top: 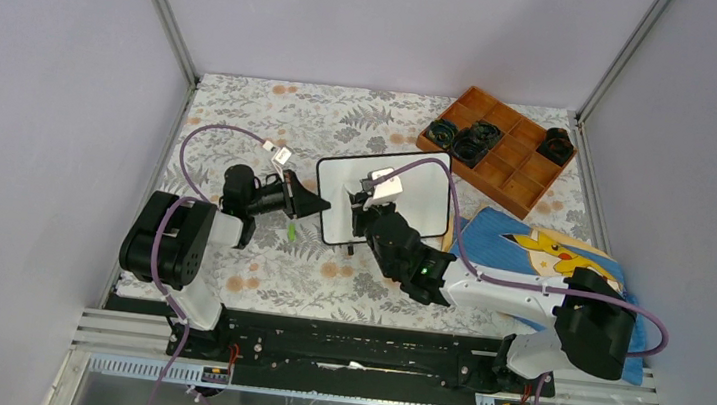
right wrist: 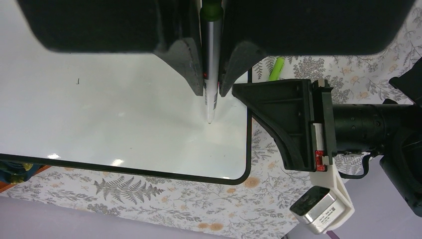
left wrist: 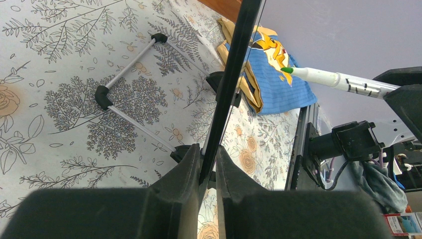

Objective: Write a sentence on the whiteboard

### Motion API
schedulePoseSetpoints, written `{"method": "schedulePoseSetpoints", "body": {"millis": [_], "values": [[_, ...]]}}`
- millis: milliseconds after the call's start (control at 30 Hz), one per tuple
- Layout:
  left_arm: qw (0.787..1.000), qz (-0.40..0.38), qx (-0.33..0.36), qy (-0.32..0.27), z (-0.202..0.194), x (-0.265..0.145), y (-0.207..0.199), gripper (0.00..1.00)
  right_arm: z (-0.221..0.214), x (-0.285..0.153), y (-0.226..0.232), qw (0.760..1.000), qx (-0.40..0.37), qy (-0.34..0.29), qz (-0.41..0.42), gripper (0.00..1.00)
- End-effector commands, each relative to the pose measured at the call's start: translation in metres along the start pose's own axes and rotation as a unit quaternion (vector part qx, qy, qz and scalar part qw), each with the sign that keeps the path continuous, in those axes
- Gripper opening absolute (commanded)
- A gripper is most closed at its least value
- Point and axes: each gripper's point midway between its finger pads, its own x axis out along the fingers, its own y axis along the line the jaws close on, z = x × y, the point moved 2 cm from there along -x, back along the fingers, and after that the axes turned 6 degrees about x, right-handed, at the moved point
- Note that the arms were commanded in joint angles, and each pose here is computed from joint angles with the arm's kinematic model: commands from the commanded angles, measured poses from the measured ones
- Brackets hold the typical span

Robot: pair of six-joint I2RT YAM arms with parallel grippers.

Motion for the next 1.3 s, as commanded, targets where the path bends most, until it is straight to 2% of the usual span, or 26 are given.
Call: {"method": "schedulePoseSetpoints", "body": {"millis": [0, 1267], "values": [[1.000, 0.013, 0.003, 0.001, 0.000, 0.003, 0.004, 0.00, 0.032, 0.005, 0.005, 0.999, 0.025, -0.044, 0.001, 0.00], [1.000, 0.011, 0.002, 0.002, 0.000, 0.003, 0.003, 0.00, 0.018, 0.034, 0.008, 1.000, 0.017, -0.015, -0.002, 0.00]]}}
